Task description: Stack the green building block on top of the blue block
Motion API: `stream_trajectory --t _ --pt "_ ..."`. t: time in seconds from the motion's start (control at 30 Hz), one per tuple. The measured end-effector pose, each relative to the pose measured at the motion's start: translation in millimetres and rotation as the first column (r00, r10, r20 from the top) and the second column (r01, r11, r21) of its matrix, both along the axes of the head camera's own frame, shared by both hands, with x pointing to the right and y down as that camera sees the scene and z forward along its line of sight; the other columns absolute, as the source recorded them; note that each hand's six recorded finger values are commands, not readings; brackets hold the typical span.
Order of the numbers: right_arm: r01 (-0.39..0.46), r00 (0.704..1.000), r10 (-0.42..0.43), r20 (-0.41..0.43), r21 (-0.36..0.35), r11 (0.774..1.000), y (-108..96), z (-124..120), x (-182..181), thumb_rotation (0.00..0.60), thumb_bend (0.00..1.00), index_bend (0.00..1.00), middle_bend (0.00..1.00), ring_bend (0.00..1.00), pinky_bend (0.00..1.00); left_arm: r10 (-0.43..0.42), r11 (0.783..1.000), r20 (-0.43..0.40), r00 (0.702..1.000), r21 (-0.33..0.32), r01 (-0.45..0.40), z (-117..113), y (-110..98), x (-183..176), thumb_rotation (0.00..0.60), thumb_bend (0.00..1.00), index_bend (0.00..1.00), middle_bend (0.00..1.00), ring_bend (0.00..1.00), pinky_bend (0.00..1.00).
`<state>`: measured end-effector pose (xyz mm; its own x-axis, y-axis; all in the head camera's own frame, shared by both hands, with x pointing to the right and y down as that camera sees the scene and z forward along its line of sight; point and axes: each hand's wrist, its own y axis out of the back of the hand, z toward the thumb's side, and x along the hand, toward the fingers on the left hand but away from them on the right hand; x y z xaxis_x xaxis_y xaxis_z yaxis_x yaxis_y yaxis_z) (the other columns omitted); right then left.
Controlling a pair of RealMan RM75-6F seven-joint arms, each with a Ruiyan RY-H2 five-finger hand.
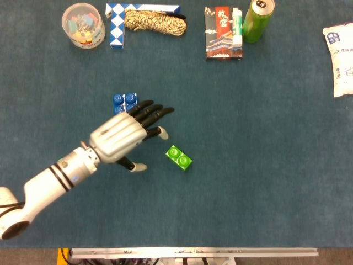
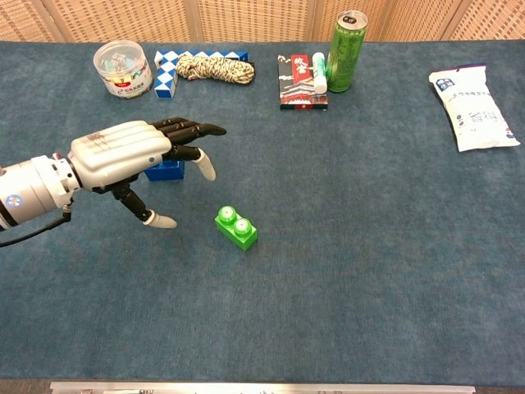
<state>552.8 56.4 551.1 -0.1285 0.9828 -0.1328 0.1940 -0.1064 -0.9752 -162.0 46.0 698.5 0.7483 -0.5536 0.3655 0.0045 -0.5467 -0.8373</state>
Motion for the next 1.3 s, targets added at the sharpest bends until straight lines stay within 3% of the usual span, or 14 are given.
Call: stream_trajectory --t 0.13,0.63,0.93,1.3 --pt "-0.019 1.0 0.019 0.003 0.002 1.0 -1.0 -1.5 5.7 0.6 0.22 0.3 0.23 0.09 0.28 0.03 0.999 0.035 0.999 0.028 -0.031 9.2 1.9 12.0 0.6 0.14 0.3 0.0 0.0 0.03" --pt "-0.038 0.999 0.038 0.007 -0.007 0.999 -2.4 -1.5 12.2 0.6 0.22 0.3 0.23 0.09 0.28 0.078 0.996 0.1 0.992 0.031 -0.081 17.6 4.0 38.2 0.6 0.14 0.32 0.0 0.0 0.03" --pt "-0.05 0.999 0.05 0.013 -0.005 0.999 -2.6 -2.8 15.9 0.6 0.22 0.3 0.23 0.09 0.28 0.079 0.996 0.18 0.981 0.031 -0.085 27.2 3.9 47.6 0.6 0.14 0.33 0.0 0.0 0.03" --pt "-0.053 0.998 0.053 0.014 -0.014 0.998 -3.4 -0.7 17.1 0.6 0.22 0.3 0.23 0.09 0.28 0.057 0.998 0.21 0.976 0.012 -0.061 35.1 2.5 58.6 0.6 0.14 0.38 0.0 0.0 0.03"
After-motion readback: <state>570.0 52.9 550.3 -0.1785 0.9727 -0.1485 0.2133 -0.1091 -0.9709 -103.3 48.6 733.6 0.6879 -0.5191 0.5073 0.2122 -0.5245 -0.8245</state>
